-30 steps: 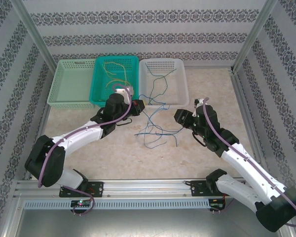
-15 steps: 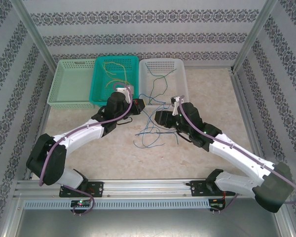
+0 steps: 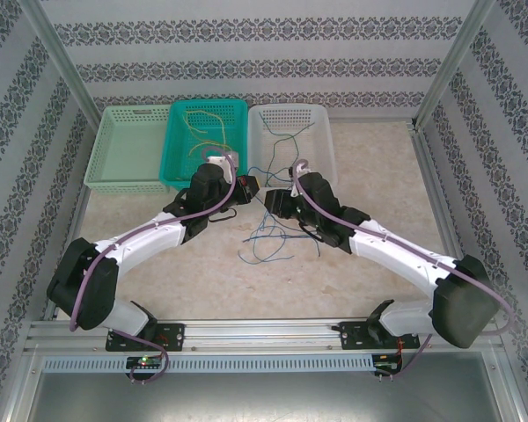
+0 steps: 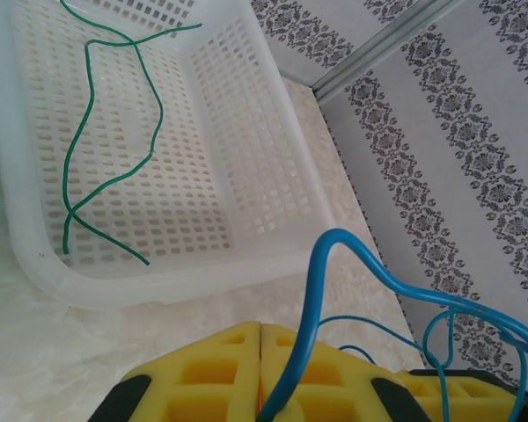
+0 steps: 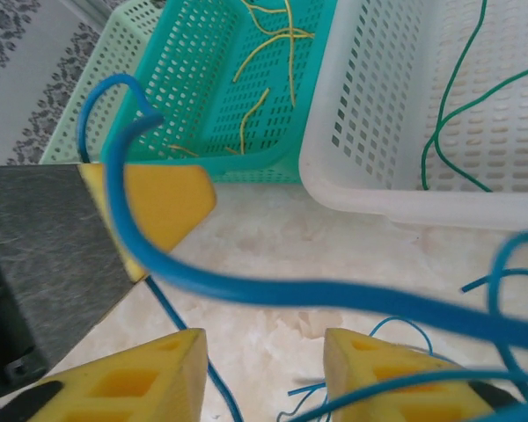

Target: Untangle the cables

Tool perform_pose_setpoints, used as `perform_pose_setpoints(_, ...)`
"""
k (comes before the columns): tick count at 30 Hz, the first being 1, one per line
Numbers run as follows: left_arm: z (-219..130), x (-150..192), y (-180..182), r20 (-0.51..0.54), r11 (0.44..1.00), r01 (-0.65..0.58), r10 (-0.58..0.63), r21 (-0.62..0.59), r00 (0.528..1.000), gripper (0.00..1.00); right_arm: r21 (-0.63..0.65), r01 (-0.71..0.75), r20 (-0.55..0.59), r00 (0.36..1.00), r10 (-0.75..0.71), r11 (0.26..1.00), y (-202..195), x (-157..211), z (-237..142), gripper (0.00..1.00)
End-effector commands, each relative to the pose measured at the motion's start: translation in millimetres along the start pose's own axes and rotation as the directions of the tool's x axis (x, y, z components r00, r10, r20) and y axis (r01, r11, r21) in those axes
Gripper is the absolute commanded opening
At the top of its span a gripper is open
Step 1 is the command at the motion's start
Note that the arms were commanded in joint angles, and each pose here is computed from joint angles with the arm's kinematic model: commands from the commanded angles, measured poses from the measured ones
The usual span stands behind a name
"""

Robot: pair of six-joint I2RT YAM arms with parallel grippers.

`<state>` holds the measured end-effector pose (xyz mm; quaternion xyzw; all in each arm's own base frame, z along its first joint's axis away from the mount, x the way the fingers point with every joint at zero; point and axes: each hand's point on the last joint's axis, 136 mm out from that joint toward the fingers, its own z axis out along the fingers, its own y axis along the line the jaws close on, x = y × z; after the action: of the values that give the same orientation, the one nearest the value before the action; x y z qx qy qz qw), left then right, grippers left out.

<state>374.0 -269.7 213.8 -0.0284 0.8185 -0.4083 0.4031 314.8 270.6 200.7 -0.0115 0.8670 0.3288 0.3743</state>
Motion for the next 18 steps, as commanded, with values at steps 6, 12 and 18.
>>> perform_pose_setpoints(6,-37,-45,-13,0.143,0.999,-0.040,0.040,0.003,0.989,0.00,0.184,-0.017,-0.017,1.000,0.020,0.983,-43,-3,-5,0.00)
perform_pose_setpoints(12,-87,-88,-15,0.258,0.997,-0.074,0.080,-0.033,0.963,0.00,0.391,-0.060,-0.063,0.994,0.092,0.919,-114,18,-33,0.00)
perform_pose_setpoints(18,-128,-106,3,0.290,0.987,-0.080,0.119,-0.142,0.950,0.00,0.431,-0.125,-0.029,0.988,0.152,0.894,-142,21,-51,0.00)
